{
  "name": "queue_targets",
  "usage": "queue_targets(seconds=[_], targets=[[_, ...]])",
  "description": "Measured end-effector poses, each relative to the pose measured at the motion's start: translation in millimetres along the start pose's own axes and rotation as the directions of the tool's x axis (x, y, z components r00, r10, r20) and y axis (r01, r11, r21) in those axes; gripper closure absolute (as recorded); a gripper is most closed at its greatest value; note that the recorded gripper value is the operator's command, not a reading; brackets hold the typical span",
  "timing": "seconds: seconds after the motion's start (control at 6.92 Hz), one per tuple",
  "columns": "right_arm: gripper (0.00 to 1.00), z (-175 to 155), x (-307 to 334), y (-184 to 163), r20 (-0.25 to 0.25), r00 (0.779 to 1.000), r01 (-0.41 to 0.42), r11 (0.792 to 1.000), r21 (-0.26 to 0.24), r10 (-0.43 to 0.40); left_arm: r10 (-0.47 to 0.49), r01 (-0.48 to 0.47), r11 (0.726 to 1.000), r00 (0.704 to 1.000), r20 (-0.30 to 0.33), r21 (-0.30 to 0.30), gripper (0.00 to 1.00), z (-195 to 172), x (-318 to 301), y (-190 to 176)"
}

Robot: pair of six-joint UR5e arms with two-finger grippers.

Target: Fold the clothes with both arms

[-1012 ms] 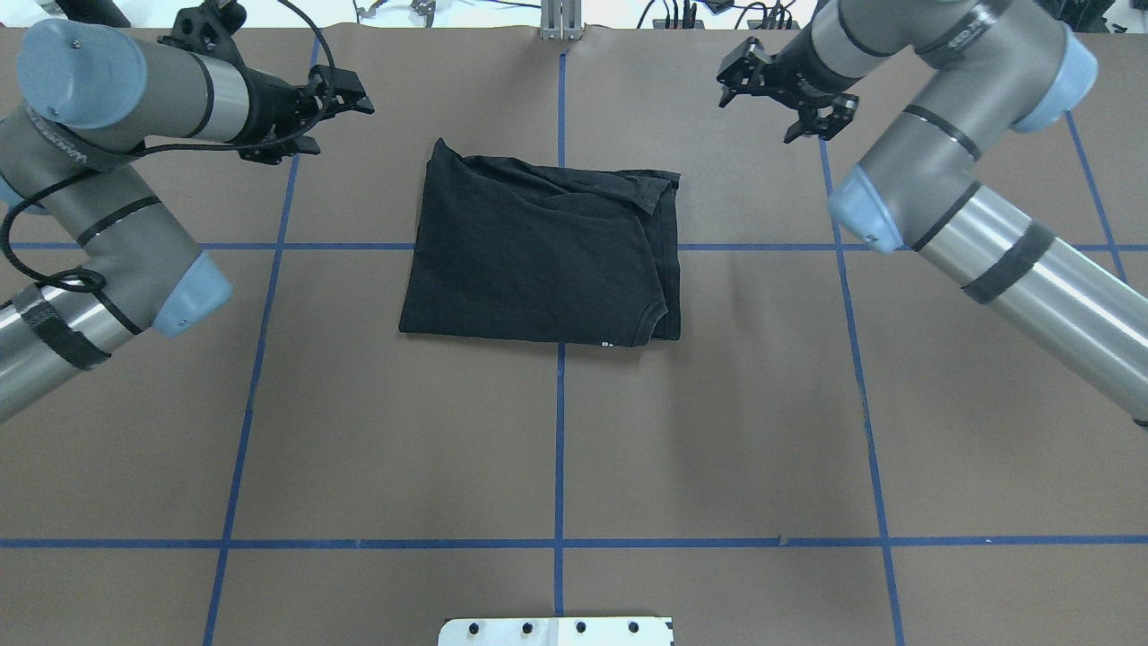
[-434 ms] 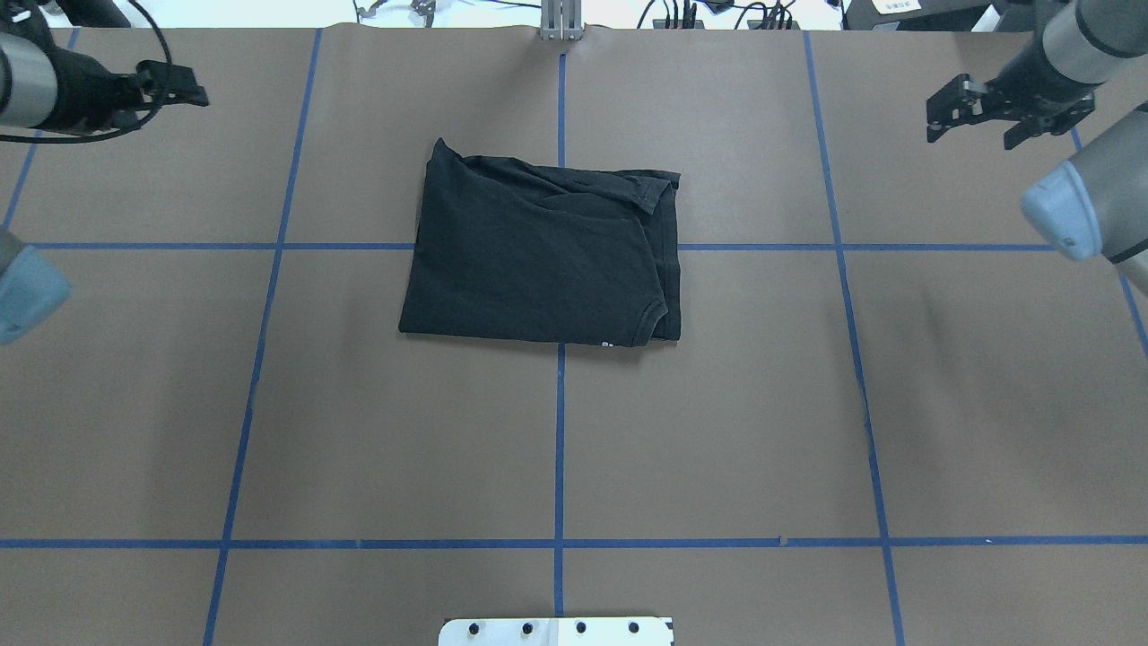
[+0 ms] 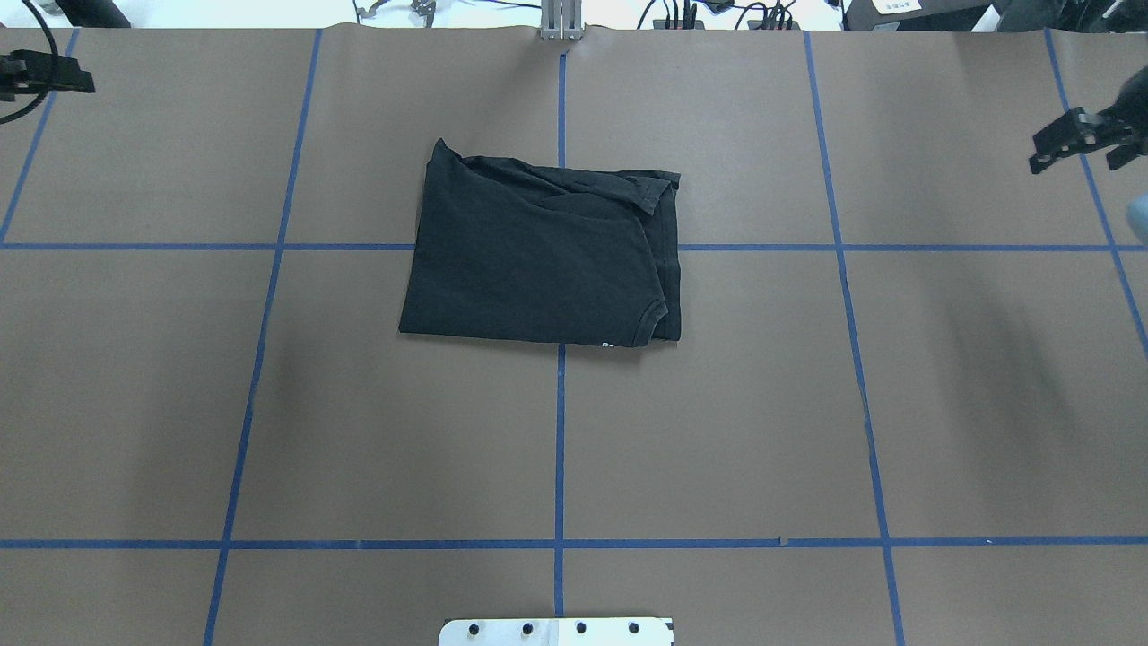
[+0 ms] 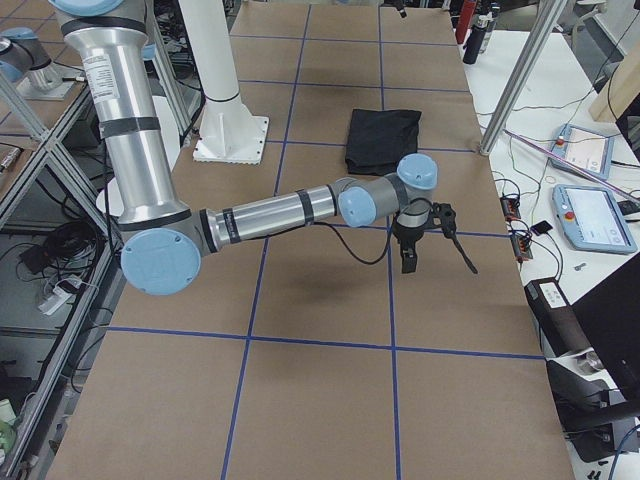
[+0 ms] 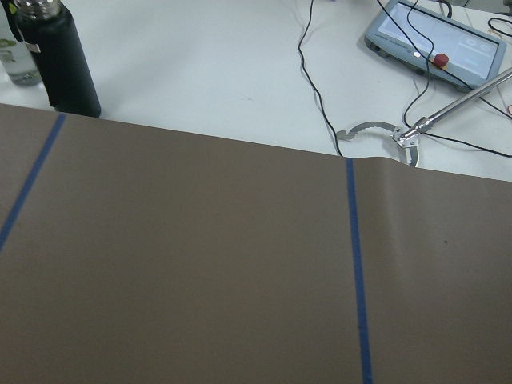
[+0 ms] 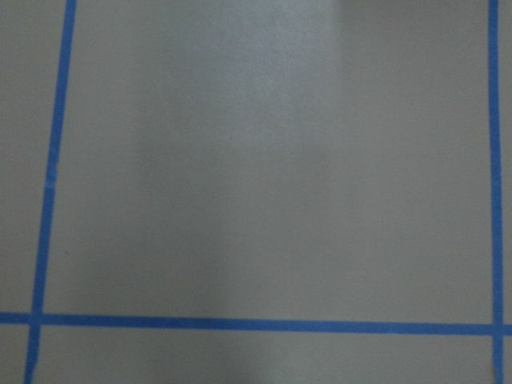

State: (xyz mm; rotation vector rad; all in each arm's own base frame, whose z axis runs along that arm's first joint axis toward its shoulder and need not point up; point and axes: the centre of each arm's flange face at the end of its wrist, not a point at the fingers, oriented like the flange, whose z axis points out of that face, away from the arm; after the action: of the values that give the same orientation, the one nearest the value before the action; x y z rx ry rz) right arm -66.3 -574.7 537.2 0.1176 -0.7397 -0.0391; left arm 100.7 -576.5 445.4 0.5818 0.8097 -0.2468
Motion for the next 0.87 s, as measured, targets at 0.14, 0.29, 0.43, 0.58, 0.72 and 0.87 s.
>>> queue_targets(seconds=[0.14, 0.29, 0.43, 0.58, 0.72, 0.87], targets=[[0.00, -1, 43, 23, 0.003, 1.000, 0.029, 1.000, -0.012, -0.029, 0.079, -0.079, 0.997, 0.997, 0.009, -0.002, 0.00, -6, -18, -4], [0.00, -1, 70, 39, 0.005, 1.000, 0.031, 0.999, -0.014, -0.031, 0.150, -0.150, 0.989, 0.989, 0.017, -0.010, 0.00, -6, -32, -3], [0.00, 1, 85, 49, 0.002, 1.000, 0.024, 1.000, -0.016, -0.024, 0.191, -0.190, 0.982, 0.981, 0.026, -0.020, 0.00, -6, -47, 5], [0.00, 1, 96, 57, -0.001, 1.000, 0.011, 1.000, -0.017, -0.011, 0.203, -0.202, 0.979, 0.978, 0.037, -0.034, 0.00, -4, -67, 22], [0.00, -6, 110, 67, 0.000, 1.000, -0.010, 1.000, -0.006, 0.010, 0.203, -0.201, 0.979, 0.978, 0.048, -0.045, 0.00, 2, -85, 36], [0.00, -18, 124, 80, 0.003, 0.999, -0.034, 0.999, 0.014, 0.034, 0.193, -0.189, 0.980, 0.979, 0.063, -0.066, 0.00, 9, -99, 44]])
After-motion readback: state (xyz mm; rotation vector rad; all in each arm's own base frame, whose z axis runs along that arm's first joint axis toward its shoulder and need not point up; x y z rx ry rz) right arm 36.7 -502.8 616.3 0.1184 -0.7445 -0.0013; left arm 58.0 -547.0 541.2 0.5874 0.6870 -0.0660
